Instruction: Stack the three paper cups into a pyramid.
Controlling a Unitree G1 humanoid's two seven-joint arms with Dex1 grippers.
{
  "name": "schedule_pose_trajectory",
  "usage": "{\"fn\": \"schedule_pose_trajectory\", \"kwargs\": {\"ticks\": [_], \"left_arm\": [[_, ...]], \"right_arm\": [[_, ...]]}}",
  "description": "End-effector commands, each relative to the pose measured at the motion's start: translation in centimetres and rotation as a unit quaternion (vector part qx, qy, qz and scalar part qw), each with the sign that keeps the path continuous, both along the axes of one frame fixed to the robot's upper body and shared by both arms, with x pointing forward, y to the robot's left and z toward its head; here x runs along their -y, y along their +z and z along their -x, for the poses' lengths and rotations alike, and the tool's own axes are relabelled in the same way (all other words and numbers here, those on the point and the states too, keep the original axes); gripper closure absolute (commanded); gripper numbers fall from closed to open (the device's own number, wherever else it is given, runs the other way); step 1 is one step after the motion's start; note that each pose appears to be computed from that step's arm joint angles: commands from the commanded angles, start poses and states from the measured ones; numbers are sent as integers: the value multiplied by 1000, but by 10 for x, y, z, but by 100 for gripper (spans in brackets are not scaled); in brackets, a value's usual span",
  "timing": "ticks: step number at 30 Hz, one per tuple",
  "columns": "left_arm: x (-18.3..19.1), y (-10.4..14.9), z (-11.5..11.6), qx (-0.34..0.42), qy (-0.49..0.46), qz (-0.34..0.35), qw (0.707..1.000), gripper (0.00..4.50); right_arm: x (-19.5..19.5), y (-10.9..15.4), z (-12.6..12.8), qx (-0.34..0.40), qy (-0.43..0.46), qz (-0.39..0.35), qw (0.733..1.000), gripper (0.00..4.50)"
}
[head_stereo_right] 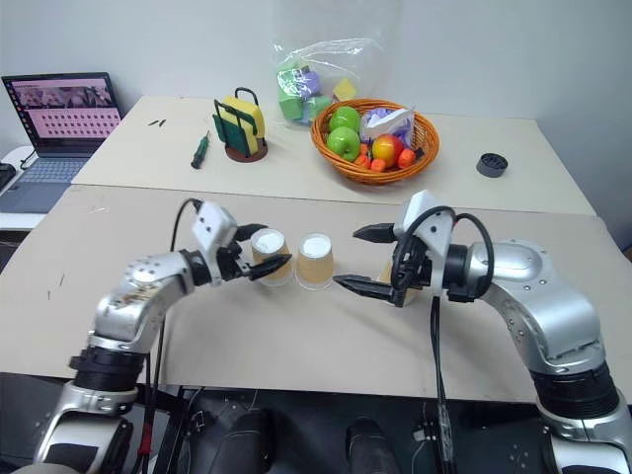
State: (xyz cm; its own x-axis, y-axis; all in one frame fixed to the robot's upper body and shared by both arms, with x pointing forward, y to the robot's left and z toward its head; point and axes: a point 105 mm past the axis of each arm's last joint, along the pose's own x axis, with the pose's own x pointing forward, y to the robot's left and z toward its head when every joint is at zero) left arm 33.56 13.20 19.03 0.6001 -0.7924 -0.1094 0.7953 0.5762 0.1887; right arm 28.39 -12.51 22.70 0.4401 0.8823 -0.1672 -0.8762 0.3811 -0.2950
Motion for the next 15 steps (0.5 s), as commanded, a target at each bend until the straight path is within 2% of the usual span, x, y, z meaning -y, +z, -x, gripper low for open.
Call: {"fn": "schedule_pose_trajectory", "kwargs": {"ticks": [1, 5, 7, 10, 12, 15], "left_arm": [[-1, 43, 31, 16, -68, 18, 997, 5], [-7, 71, 48, 10, -96, 38, 995, 5], [-10, 78, 50, 3, -100, 49, 994, 5], [-14, 77, 49, 2, -90, 45, 995, 5], [-13, 74, 48, 1, -87, 41, 995, 5], [-9, 72, 50, 1, -90, 40, 995, 5]], "right_arm": [[28, 29, -1, 25, -23, -30, 999, 0], [62, 36, -11, 19, -72, -48, 996, 0], [81, 26, -21, 11, -115, -20, 993, 0], [100, -7, -29, -22, -150, 55, 987, 0], [100, -35, -26, -51, -136, 102, 984, 0], [95, -59, -22, -76, -111, 138, 981, 0]]}}
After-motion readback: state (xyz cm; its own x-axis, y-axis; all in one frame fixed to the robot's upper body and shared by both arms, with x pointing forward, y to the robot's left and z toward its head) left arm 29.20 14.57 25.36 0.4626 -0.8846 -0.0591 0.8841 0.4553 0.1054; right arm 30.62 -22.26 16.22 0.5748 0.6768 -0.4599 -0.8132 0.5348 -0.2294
